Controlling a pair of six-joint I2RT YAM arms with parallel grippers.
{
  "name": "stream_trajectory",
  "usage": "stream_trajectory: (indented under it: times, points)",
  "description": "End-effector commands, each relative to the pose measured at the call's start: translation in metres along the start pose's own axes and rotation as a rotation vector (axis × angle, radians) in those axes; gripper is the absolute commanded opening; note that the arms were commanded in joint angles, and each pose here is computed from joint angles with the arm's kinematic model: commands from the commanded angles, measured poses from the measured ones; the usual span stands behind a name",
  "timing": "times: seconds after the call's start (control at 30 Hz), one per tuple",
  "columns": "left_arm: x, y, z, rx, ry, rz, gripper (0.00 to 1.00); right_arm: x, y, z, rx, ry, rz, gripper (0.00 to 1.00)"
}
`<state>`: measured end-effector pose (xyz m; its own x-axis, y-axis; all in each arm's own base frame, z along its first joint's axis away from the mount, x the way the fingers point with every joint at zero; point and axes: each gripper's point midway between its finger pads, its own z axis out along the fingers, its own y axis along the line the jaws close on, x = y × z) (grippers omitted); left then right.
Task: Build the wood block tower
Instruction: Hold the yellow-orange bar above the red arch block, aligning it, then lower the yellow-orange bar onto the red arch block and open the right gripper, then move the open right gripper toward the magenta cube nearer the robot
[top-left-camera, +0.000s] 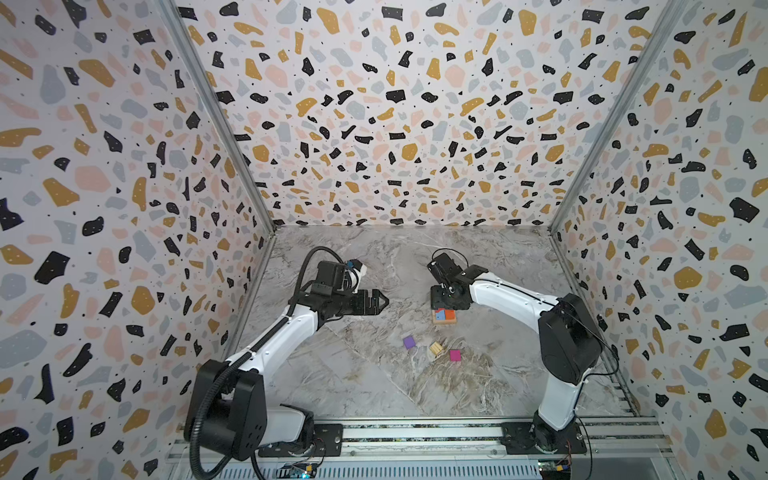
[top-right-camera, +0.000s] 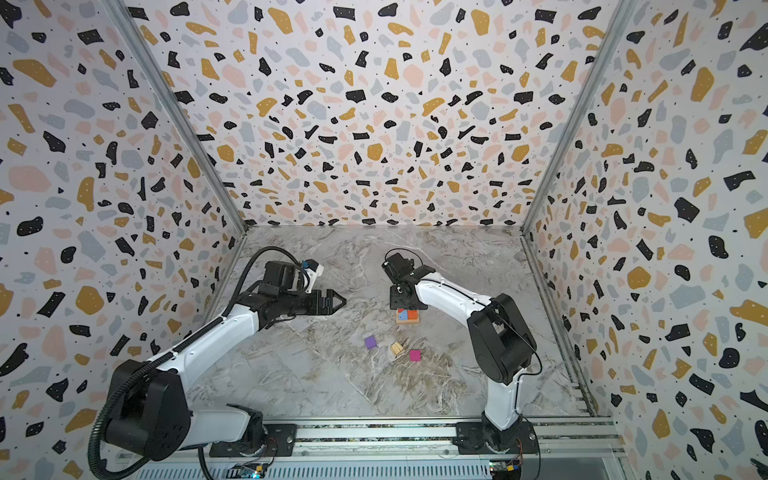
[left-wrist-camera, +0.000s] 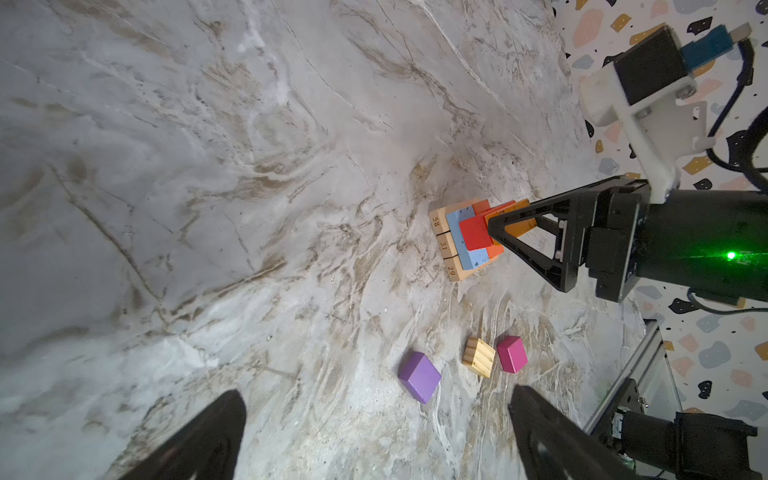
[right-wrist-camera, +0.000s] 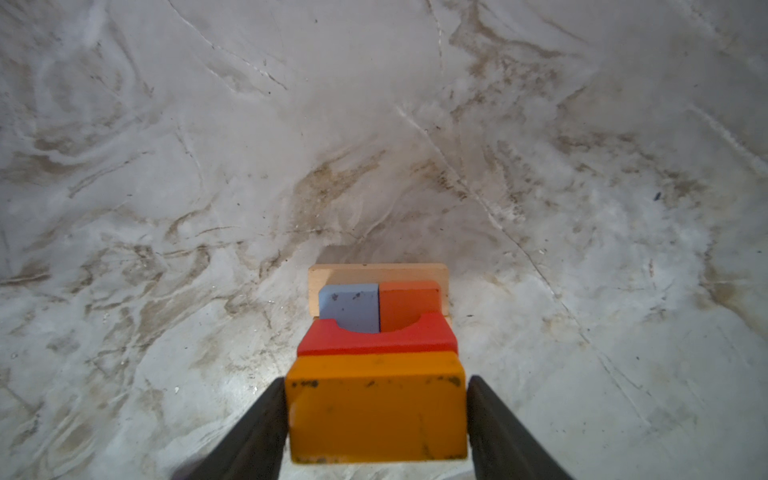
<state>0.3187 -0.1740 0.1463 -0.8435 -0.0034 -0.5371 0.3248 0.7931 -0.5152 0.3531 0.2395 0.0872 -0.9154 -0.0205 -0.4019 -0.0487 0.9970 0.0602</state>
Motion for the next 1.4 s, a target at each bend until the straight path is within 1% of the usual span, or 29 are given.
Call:
stream_trajectory:
  times: [0.0,0.2,0.37,0.5,0.67,0.77,0.9,1.07,1.13,1.2,1.3,1.37]
  points:
    - [-0.003,-0.003,-0.003,0.015,-0.02,0.016,1.0,-0.009,0.002,-0.012,0.002,-0.025,-0.014,0.72]
    - [-0.004,-0.002,-0.003,0.009,-0.023,0.019,1.0,-0.016,0.0,-0.028,0.0,-0.051,-0.039,0.86]
    - [-0.005,0.002,-0.004,-0.018,-0.021,0.023,1.0,-0.022,-0.003,-0.057,-0.03,-0.104,-0.108,0.89]
    - [-0.006,0.003,-0.004,-0.024,-0.021,0.022,1.0,-0.018,-0.005,-0.074,-0.045,-0.102,-0.175,0.87]
    - [-0.006,0.005,-0.001,-0.031,-0.017,0.016,1.0,-0.005,0.0,-0.092,-0.122,-0.112,-0.243,0.83]
    - [-0.006,0.006,0.0,-0.029,-0.013,0.011,1.0,0.006,0.004,-0.097,-0.166,-0.104,-0.272,0.82]
    - [-0.006,0.006,0.0,-0.032,-0.015,0.009,1.0,0.028,0.0,-0.095,-0.168,-0.057,-0.311,0.8]
    - [-0.007,0.005,0.0,-0.026,-0.018,0.009,1.0,0.063,-0.013,-0.084,-0.132,0.047,-0.294,0.77]
    - [-0.007,0.005,-0.001,-0.026,-0.019,0.01,1.0,0.074,-0.019,-0.08,-0.102,0.056,-0.263,0.75]
    - [-0.007,0.005,0.0,-0.024,-0.017,0.007,1.0,0.086,-0.019,-0.075,-0.11,0.071,-0.254,0.75]
    - [-0.006,0.005,0.001,-0.02,-0.013,0.006,1.0,0.102,-0.022,-0.067,-0.091,0.086,-0.226,0.74]
    - [-0.006,0.005,0.002,-0.019,-0.011,0.004,1.0,0.111,-0.026,-0.061,-0.075,0.097,-0.194,0.72]
